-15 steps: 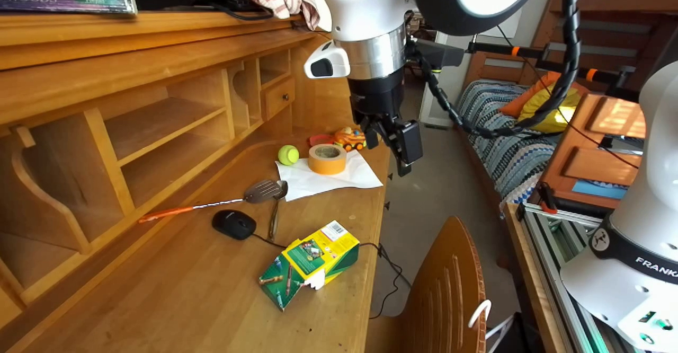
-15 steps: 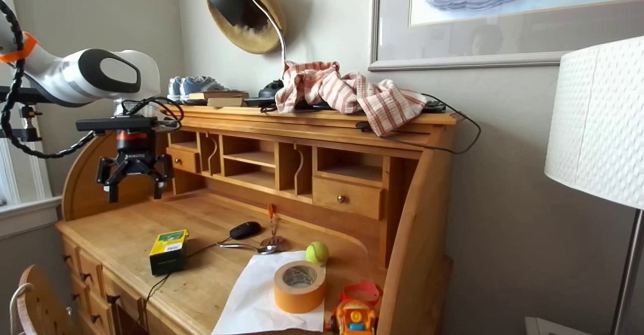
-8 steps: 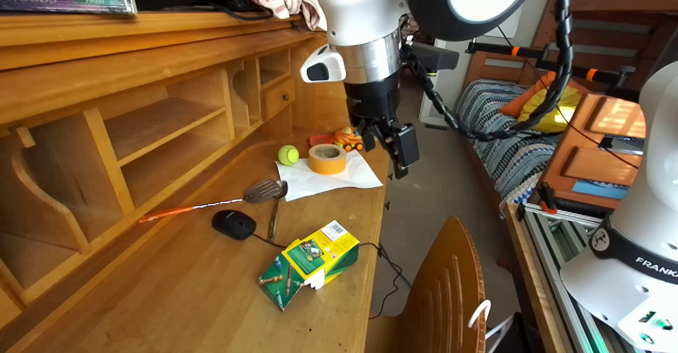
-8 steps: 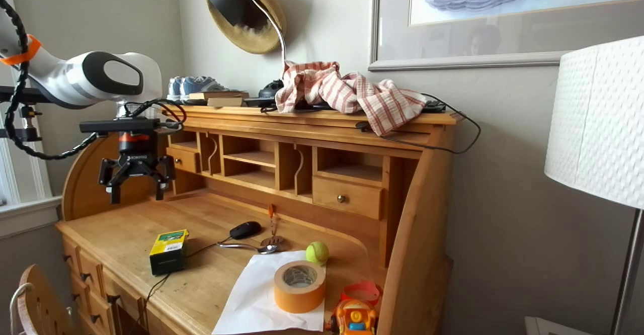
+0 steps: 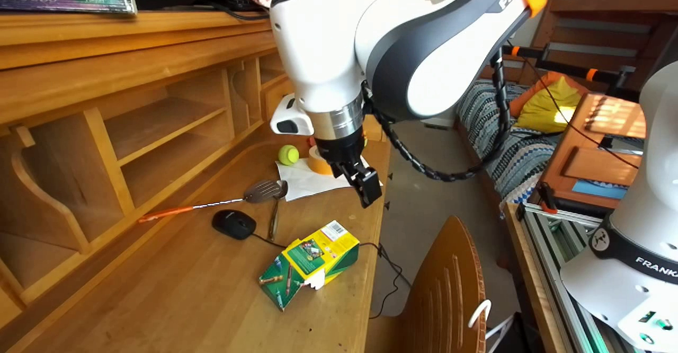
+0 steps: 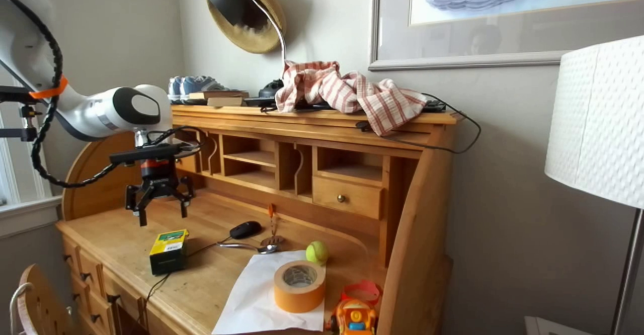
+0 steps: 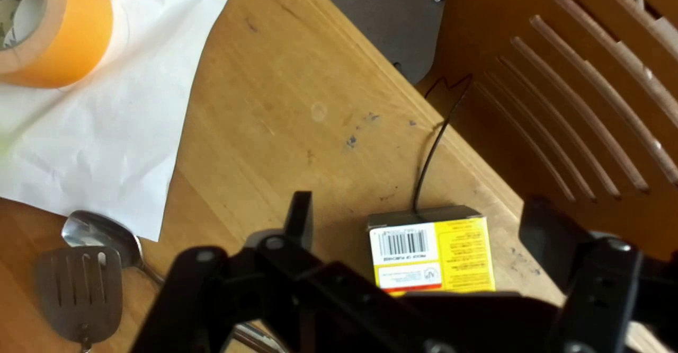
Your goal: Put the box of crayons on top
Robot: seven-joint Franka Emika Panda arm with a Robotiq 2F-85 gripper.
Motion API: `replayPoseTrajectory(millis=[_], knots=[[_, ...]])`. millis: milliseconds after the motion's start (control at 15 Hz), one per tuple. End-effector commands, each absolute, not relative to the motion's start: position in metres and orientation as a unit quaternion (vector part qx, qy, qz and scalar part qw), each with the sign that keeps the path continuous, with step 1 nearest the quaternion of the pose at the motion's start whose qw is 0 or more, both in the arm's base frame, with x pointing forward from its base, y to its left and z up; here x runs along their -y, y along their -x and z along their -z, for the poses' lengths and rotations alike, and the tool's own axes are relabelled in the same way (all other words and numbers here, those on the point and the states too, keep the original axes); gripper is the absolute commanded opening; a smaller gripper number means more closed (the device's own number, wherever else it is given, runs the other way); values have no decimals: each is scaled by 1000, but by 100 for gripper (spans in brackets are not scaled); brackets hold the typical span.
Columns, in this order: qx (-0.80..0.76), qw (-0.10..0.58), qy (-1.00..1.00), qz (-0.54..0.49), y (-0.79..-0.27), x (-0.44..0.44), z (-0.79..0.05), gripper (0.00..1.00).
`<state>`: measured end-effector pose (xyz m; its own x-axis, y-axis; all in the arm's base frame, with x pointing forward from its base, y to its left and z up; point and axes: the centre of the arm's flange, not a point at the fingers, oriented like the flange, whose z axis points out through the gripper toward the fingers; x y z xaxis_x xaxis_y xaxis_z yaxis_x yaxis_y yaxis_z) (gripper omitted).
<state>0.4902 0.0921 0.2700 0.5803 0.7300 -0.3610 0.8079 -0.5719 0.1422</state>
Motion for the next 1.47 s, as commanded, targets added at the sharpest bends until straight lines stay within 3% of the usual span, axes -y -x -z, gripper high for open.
replayPoseTrajectory(millis=[0,733,1400], knots=[[-430,160,-881,117,-519,-122,-234,100],[-427,141,-883,134,-537,-157,-173,100],[-412,106,-898,113,-513,-184,-209,100]])
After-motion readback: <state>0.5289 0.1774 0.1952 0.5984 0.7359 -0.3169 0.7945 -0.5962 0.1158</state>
